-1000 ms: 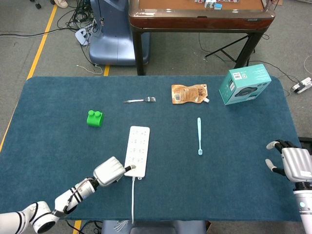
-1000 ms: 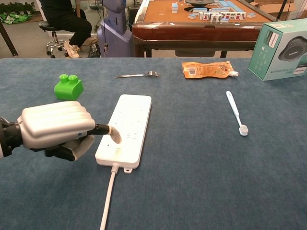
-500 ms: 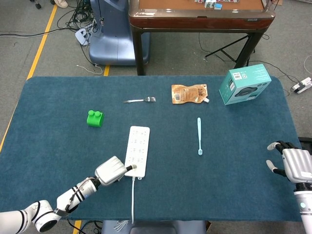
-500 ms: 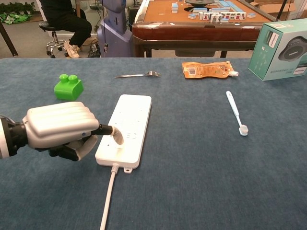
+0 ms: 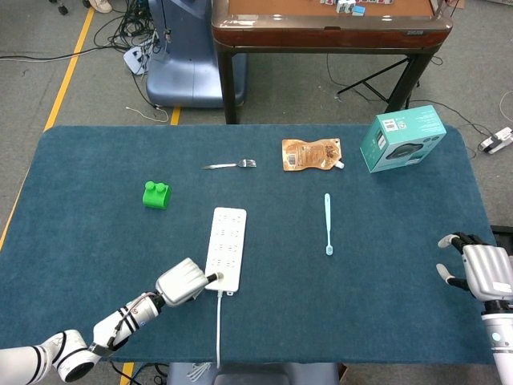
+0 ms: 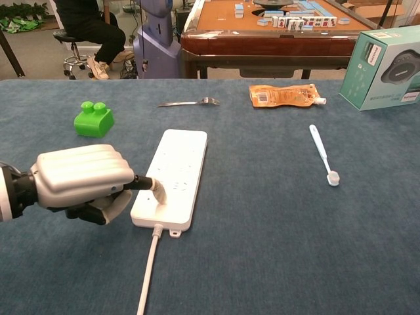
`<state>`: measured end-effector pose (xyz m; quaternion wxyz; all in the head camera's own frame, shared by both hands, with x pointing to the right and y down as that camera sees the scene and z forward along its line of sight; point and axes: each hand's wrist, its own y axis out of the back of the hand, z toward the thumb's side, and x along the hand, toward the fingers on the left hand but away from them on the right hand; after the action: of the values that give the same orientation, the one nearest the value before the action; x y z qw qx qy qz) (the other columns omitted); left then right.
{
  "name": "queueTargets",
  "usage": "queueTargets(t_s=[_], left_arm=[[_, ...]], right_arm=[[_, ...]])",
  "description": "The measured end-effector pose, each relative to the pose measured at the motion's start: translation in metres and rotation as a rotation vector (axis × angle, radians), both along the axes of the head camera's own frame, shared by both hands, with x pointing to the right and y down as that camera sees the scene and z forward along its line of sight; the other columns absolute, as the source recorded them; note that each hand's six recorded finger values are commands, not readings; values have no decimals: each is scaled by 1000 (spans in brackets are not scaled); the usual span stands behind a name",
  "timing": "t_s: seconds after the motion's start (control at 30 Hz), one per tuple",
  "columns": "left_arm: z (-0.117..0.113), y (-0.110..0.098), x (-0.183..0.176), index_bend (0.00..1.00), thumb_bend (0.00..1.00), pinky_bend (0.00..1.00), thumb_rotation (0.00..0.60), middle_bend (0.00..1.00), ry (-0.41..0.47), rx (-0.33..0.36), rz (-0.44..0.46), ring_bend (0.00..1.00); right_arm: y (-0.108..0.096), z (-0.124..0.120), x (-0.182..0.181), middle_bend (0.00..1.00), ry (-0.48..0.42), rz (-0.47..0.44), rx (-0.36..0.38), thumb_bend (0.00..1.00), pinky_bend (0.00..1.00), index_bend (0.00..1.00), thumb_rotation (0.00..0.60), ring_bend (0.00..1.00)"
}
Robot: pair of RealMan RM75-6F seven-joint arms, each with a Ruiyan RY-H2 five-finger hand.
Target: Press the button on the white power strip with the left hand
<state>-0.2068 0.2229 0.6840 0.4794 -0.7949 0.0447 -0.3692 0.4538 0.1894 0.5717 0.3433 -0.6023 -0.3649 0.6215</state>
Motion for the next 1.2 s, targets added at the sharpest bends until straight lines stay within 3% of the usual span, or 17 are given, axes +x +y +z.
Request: queueTargets(t_s=[0.7,1.07,1.2], left_arm=[[0,-1,2,347,872,1000,600,1000,-1,-9,-7,1000],[-52,-28,-18,329,862,1000,600,1000,118,99,-133,1000],[-68,-41,-44,319,735,1000,600,1000,129,148,-229,966]], right_arm=[[1,3,0,384,-6,1,-5,235,540,415,600,351],[-1,3,-2,384,-15,-9,-1,235,540,415,600,351],[-2,2,-4,384,-18,-18,5,235,540,415,600,351]])
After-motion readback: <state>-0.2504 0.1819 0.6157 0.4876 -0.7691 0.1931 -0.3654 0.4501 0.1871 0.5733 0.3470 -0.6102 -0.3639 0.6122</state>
